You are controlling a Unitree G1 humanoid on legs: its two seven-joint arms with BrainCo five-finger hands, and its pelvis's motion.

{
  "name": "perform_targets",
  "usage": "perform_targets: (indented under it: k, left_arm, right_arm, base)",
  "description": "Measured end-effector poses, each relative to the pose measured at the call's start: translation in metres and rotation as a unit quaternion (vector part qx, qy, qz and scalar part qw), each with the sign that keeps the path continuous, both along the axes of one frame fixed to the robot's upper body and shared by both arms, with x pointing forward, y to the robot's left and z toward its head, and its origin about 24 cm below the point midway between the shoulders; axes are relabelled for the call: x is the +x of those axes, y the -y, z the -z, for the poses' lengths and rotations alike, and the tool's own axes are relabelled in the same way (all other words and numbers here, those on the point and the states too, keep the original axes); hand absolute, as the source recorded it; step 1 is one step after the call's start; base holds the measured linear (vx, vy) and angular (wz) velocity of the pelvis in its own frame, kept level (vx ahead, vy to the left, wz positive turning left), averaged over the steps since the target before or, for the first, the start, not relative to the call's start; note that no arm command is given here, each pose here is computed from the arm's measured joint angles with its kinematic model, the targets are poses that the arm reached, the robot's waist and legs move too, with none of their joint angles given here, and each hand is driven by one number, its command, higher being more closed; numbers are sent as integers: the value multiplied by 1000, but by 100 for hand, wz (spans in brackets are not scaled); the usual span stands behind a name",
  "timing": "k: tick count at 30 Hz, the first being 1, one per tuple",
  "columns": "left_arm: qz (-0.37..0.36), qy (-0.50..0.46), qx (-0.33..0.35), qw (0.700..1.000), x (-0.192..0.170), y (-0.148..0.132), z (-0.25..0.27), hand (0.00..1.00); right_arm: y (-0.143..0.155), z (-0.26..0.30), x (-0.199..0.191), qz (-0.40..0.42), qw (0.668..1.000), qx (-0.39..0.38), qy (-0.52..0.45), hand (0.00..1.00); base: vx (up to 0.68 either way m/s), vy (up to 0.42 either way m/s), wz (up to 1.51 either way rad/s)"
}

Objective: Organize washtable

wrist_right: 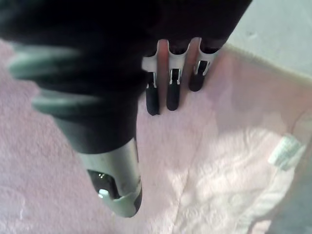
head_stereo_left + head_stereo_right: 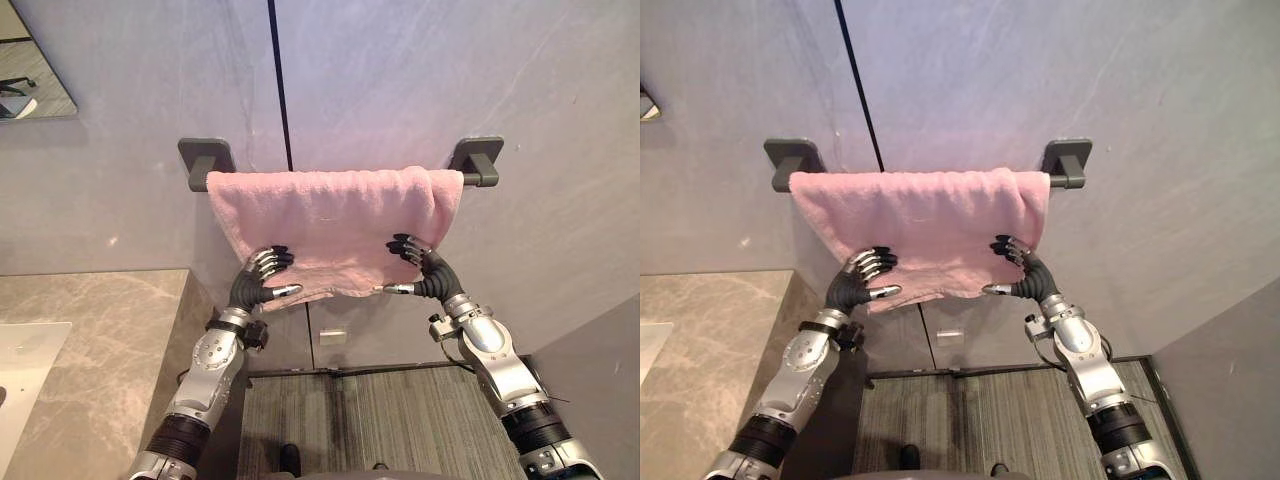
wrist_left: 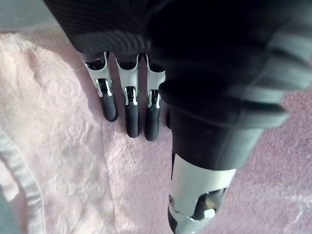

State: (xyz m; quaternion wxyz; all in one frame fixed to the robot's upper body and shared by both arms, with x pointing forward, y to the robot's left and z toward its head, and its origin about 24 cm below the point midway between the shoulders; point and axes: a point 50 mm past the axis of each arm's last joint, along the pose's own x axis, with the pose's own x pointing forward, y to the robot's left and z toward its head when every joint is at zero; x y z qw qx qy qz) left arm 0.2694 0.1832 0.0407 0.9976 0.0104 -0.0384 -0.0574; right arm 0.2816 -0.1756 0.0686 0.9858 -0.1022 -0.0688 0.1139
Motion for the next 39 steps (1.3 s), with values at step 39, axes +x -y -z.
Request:
perform_targets:
  k: [39]
  left_arm:
    - [-126, -209, -14, 970, -118, -39, 100, 0]
  right_arm:
    - [79, 110, -101, 202, 953, -63, -215, 0]
  base:
    - [-12, -8, 3]
